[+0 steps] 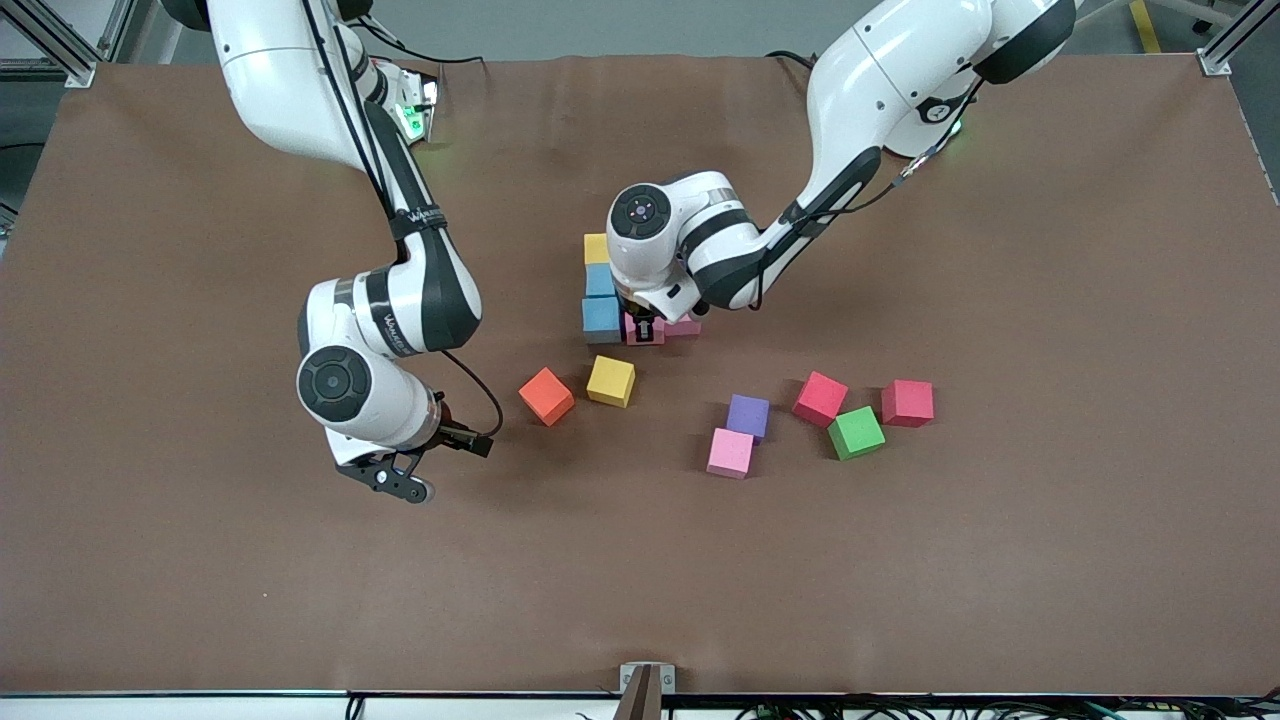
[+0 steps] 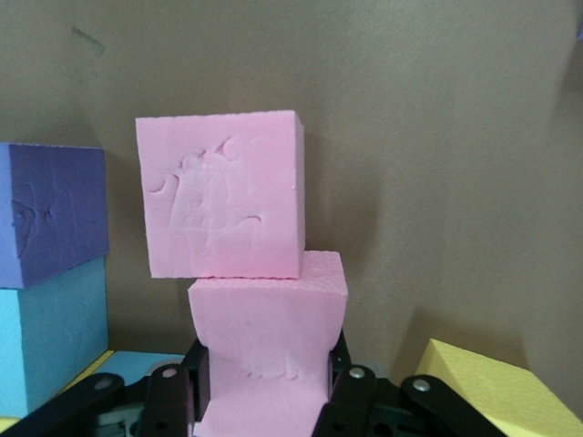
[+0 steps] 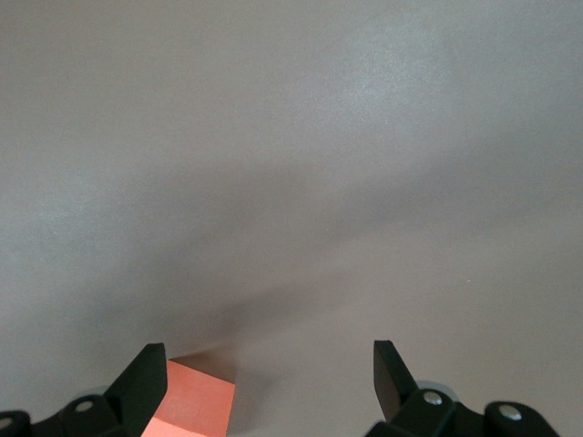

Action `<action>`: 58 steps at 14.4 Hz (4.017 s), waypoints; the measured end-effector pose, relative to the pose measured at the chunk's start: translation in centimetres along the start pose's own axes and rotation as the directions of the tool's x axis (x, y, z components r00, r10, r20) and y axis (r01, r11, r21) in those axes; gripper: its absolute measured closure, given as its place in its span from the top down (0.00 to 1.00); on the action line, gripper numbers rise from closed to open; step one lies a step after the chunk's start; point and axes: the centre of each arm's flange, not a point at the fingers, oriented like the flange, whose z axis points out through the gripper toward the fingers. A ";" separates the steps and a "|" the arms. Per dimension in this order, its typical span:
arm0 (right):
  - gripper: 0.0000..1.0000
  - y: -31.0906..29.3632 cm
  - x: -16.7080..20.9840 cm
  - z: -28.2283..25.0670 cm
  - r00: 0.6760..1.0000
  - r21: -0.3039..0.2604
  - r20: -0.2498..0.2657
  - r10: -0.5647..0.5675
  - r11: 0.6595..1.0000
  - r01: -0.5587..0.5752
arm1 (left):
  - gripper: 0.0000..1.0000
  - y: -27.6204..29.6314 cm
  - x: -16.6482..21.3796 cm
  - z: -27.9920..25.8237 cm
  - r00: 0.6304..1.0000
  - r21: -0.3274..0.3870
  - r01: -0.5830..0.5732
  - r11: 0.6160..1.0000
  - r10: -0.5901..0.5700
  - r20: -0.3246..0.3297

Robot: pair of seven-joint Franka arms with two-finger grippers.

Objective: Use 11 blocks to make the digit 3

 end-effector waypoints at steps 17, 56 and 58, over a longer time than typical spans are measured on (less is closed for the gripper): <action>1.00 -4.2 -2.4 0.9 0.991 0.055 -0.058 0.124 0.991 -0.121 | 0.66 -0.7 -0.6 0.8 1.000 0.006 -0.012 1.000 0.012 -0.002; 0.57 -12.7 -10.0 6.0 0.951 0.066 -0.196 -0.241 0.964 0.257 | 1.00 15.2 25.5 -3.3 0.898 0.001 -0.431 0.902 0.429 -0.101; 0.57 -15.3 -10.6 6.7 0.898 0.051 -0.218 -0.383 0.914 0.402 | 1.00 15.2 25.8 -2.3 0.895 0.014 -0.435 0.900 0.434 -0.101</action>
